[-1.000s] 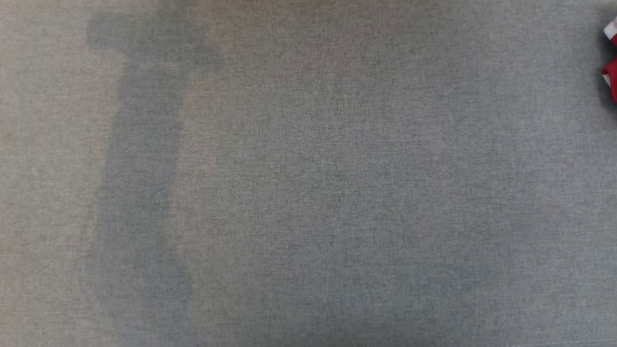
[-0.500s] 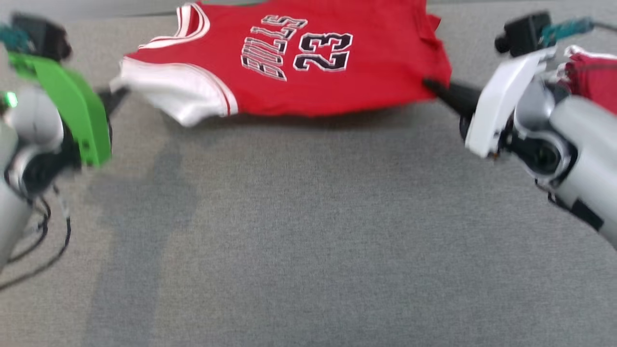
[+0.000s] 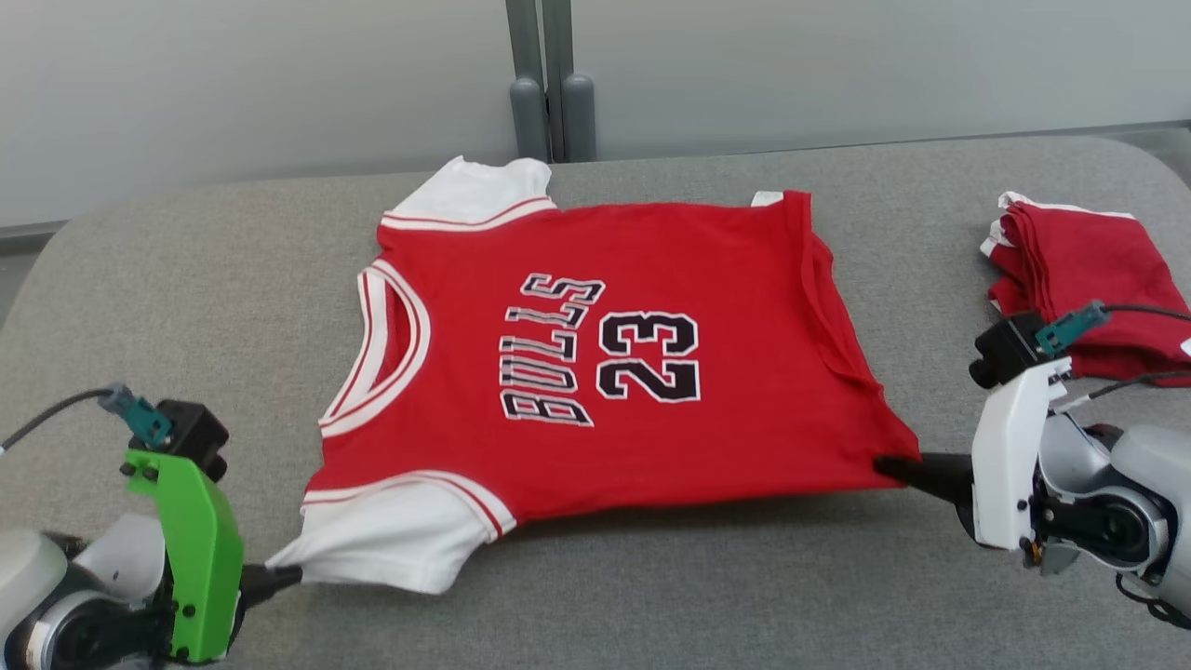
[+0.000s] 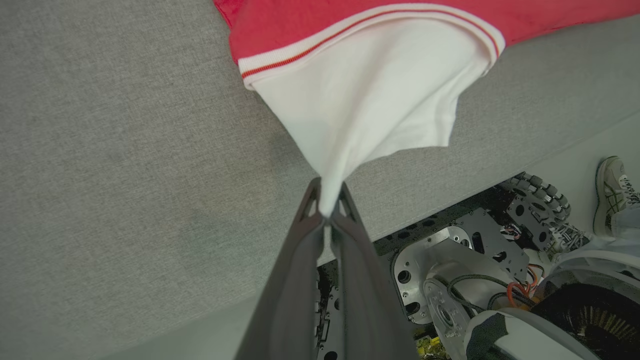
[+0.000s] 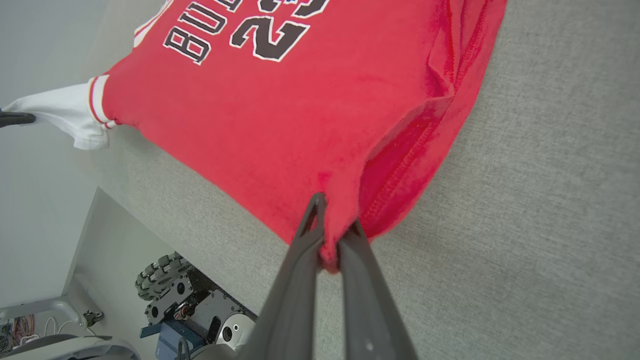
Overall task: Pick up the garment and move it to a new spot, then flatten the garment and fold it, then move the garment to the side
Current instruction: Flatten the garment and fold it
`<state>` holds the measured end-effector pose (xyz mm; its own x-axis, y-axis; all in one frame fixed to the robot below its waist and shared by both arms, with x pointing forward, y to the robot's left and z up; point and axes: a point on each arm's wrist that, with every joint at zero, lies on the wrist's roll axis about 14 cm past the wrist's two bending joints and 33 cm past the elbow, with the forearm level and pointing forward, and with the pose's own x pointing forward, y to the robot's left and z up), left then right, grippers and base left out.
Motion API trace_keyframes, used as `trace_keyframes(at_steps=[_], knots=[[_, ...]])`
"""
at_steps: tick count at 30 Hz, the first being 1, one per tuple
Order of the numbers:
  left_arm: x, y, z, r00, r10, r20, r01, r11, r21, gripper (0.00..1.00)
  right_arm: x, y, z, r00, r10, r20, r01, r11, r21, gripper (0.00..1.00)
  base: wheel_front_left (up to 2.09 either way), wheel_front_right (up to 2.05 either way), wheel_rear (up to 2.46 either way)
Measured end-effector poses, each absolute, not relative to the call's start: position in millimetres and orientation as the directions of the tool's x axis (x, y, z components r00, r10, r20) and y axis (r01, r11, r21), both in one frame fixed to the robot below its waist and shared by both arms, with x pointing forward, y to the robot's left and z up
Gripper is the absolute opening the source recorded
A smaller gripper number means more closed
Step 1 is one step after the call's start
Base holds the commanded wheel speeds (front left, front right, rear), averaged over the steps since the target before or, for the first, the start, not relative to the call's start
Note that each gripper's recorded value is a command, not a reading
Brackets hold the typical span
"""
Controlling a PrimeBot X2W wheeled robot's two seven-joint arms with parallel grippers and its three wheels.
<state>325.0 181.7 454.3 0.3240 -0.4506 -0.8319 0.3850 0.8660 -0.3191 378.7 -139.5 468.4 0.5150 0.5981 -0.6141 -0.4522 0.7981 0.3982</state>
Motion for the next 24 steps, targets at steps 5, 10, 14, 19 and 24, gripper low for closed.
trace_keyframes(at_steps=[5,10,14,19,24], knots=[[277,172,455,0.218,-0.490,-0.844,0.357,0.845,-0.399,0.00,337,-161,448,0.425,0.569,-0.704,-0.405,0.815,0.414,0.00,0.00,0.00,0.00],[259,166,460,0.169,-0.506,-0.846,0.339,0.836,-0.432,0.00,323,-168,442,0.380,0.568,-0.730,-0.372,0.816,0.442,0.00,0.00,0.00,0.00],[261,167,464,0.151,-0.505,-0.850,0.328,0.837,-0.438,0.00,322,-169,440,0.356,0.572,-0.739,-0.354,0.814,0.460,0.00,0.00,0.00,0.00],[293,162,479,0.172,-0.531,-0.830,0.315,0.828,-0.464,0.00,344,-164,447,0.357,0.590,-0.724,-0.336,0.805,0.489,0.00,0.00,0.00,0.00],[329,166,475,0.171,-0.501,-0.849,0.294,0.848,-0.441,0.00,370,-161,447,0.352,0.592,-0.725,-0.306,0.804,0.509,0.00,0.00,0.00,0.00]])
